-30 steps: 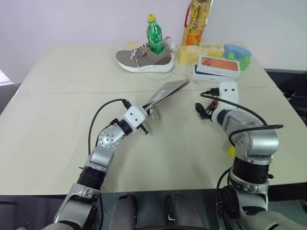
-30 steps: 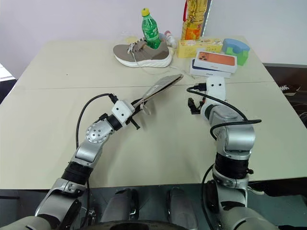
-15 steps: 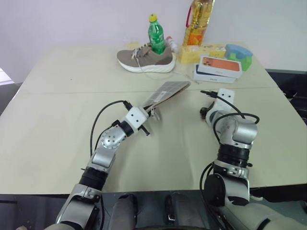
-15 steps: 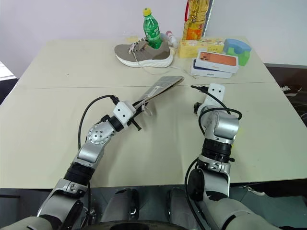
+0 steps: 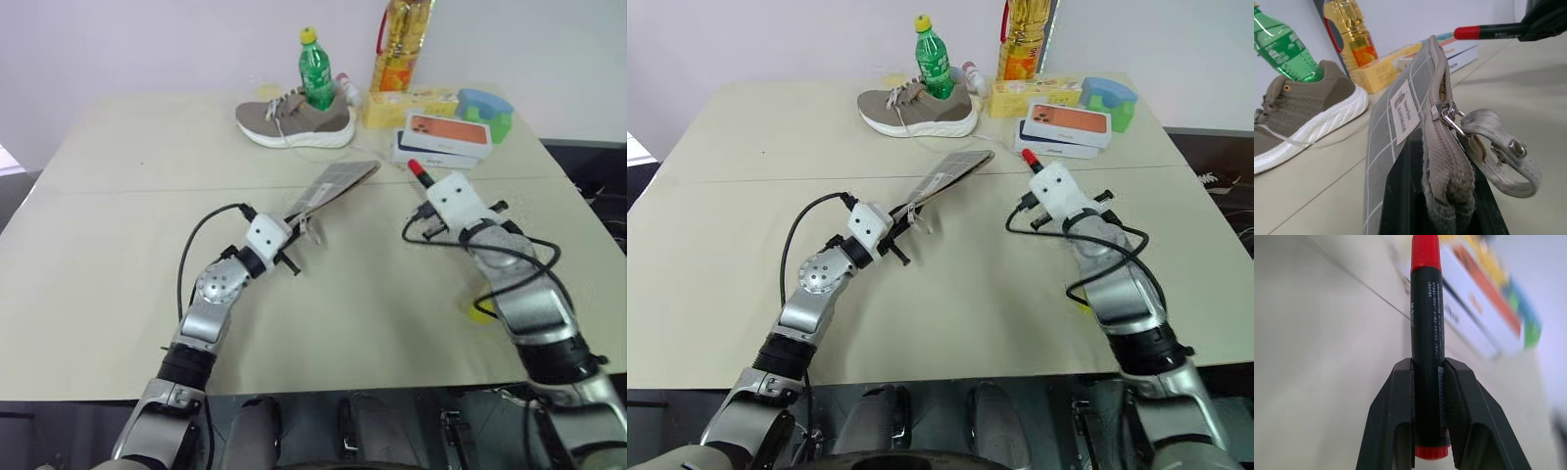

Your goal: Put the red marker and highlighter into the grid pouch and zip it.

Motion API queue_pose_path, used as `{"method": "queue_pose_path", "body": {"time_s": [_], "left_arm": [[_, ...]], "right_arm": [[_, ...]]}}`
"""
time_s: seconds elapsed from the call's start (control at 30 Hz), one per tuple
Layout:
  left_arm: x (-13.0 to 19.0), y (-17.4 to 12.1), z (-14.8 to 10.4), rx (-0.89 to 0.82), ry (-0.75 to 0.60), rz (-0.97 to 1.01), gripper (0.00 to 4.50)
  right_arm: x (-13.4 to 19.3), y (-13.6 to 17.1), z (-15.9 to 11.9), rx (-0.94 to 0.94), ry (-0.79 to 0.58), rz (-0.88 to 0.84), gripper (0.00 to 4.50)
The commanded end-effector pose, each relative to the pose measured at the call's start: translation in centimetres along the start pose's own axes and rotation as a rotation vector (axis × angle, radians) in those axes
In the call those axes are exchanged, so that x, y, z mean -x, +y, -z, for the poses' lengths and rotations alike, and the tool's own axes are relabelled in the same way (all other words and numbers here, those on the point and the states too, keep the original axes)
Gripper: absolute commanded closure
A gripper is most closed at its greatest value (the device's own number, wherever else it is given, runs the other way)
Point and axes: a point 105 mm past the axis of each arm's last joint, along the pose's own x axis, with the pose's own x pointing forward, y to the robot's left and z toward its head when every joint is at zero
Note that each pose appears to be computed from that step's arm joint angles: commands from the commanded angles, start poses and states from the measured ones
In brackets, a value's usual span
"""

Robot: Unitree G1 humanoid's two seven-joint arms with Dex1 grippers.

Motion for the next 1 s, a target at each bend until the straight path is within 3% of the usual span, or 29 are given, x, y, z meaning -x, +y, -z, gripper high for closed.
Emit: {"method": "queue_pose_path", "body": {"time_s": [0.03,0.37,1.0], "left_arm": [[0.2,0.6,-1.3,-0.008,-0.049,0.016,4.5],[0.0,0.3,-1.6,-0.005,-0.059,0.064,4.5],[-0.3,0.6,-1.5,-0.01,-0.057,0.038,4.5]], "right_arm": [[1.7,-0.7,-3.3,0.133,-0.179,-0.055,4.2],[2.0,-0.1,-4.8,0.28,-0.252,-0.122,4.2],[3.0,-1.8,-4.0,0.261,-0.238,-0.074,4.2]]}}
